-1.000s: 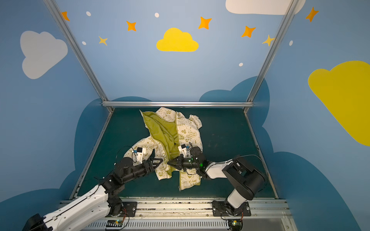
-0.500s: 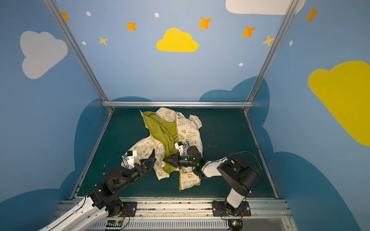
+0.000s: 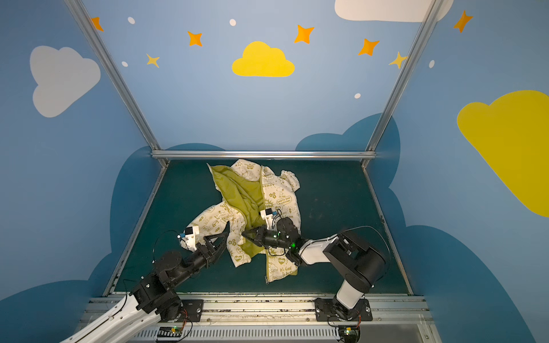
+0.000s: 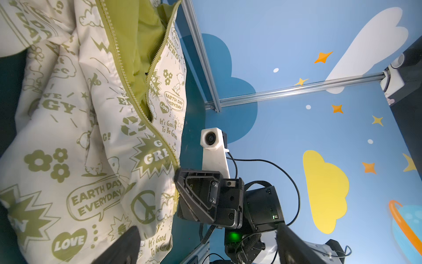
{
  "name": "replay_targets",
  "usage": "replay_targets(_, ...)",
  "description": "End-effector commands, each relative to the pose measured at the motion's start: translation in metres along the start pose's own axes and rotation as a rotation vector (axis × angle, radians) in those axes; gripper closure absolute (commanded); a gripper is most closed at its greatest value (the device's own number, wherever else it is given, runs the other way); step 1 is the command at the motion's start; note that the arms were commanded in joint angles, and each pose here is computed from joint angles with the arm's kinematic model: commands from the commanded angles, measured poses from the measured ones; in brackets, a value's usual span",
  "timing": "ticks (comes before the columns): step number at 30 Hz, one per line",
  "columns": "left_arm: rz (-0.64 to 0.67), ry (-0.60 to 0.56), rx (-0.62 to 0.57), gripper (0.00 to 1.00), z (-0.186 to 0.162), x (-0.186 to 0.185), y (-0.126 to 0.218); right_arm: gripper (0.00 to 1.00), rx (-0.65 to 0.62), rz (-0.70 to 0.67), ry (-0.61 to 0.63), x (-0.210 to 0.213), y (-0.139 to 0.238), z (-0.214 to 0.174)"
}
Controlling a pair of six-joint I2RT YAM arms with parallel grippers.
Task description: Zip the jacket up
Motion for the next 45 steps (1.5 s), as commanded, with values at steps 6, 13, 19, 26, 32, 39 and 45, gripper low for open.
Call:
replay_targets(6, -0.072, 0.031, -0.02, 0.05, 0.002, -0.011, 0.003, 1.0, -0.041, 0.048, 0.081, 0.023, 0.002, 0.003)
replay_targets(13, -0.099, 0.05, -0.003, 0.03, 0.0, -0.015, 0.003, 1.0, -0.044, 0.064, 0.1, 0.03, 0.0, 0.002)
replay_targets(19, -0.142, 0.07, 0.019, 0.02, -0.006, -0.02, -0.003, 1.0, -0.03, 0.091, 0.116, 0.04, -0.004, 0.001)
replay_targets(26, -0.178, 0.058, 0.062, 0.01, -0.015, -0.039, -0.015, 1.0, -0.026, 0.11, 0.119, 0.045, -0.01, -0.001)
replay_targets(32, -0.179, 0.07, 0.077, 0.0, -0.021, -0.042, -0.027, 1.0, -0.016, 0.122, 0.129, 0.05, -0.011, -0.004)
replay_targets(39, -0.197, 0.099, 0.012, 0.0, -0.014, -0.041, -0.033, 1.0, -0.012, 0.15, 0.122, 0.052, -0.01, -0.007)
replay_targets(45, -0.153, 0.101, -0.029, 0.01, -0.012, -0.03, -0.038, 1.0, -0.008, 0.177, 0.12, 0.057, -0.007, -0.009)
Point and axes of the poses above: each gripper's point midway between its finger pads, its own y axis back along the fingers, its own x axis along the line the jaws close on, z = x × y, the point moved 5 cm from there along y, back along the fingers, and after that the axes turned 10 degrees about -y, right-handed, at the moved point
